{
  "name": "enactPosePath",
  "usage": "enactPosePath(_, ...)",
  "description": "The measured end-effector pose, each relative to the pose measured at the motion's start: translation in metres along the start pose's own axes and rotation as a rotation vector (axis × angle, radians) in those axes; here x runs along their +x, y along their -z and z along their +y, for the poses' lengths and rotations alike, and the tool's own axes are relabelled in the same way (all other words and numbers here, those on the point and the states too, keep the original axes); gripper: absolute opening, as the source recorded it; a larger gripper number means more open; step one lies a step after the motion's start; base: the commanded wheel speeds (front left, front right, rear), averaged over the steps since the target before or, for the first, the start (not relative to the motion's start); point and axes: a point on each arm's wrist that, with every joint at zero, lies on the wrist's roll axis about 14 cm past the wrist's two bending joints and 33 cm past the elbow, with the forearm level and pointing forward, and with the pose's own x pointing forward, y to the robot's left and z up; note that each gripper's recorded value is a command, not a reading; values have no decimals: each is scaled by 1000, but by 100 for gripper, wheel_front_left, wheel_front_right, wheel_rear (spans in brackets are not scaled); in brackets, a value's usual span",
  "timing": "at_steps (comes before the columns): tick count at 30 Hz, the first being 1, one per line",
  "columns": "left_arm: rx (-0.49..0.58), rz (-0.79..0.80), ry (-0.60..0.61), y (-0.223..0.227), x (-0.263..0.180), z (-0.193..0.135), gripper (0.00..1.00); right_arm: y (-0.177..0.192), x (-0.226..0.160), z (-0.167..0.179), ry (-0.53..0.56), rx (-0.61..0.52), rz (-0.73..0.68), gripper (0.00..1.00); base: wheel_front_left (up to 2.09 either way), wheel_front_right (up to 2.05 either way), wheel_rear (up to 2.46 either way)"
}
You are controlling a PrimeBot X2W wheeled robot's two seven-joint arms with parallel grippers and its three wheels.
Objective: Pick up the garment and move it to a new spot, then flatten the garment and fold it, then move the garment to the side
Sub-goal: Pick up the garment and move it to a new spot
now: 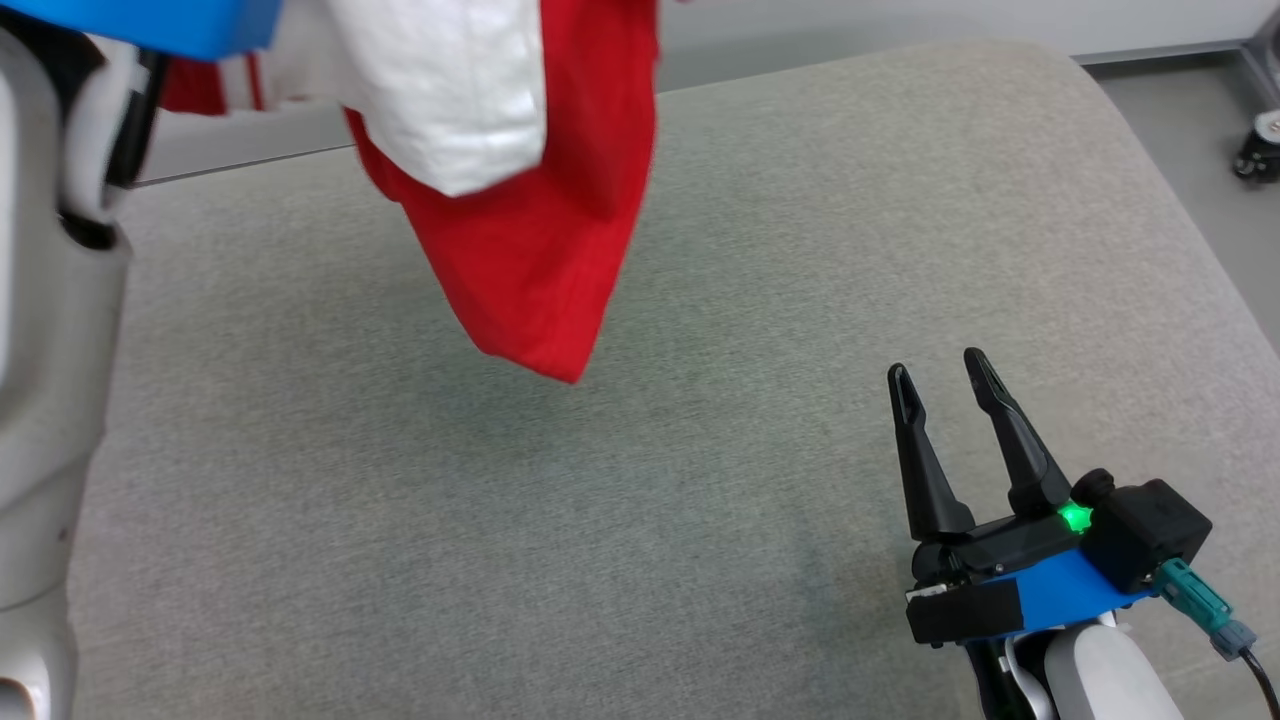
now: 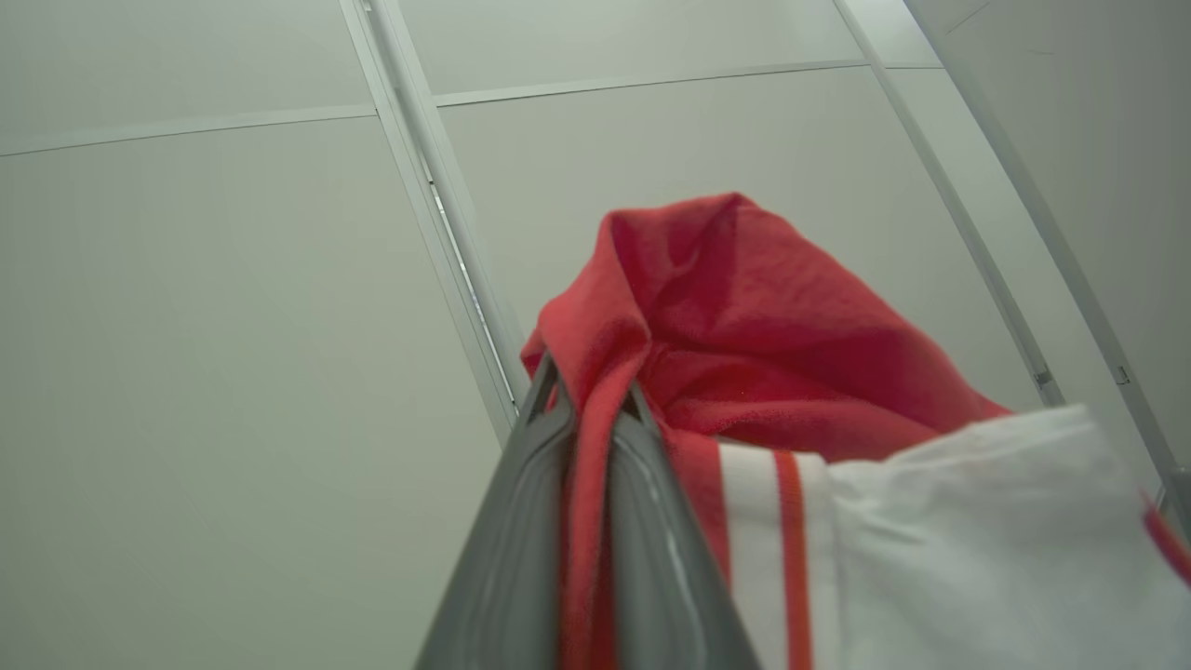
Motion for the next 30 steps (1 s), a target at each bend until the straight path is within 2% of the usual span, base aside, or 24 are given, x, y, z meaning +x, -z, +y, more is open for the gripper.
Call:
enactPosePath(5, -50, 40, 70, 19, -2, -33, 0, -3, -6, -11, 35, -10, -2, 100, 0, 0, 0)
enactPosePath(11, -131, 136, 92, 54, -31, -54, 0, -2, -4, -9, 30, -4, -1, 100, 0, 0, 0)
enactPosePath(21, -318, 455, 90, 142, -136, -112, 0, 2, -2, 2, -5, 1, 7, 100, 0, 0, 0)
enactPosePath(30, -509, 709, 148, 181, -231, -197, 0, 10, 1, 5, -16, 3, 26, 100, 0, 0, 0)
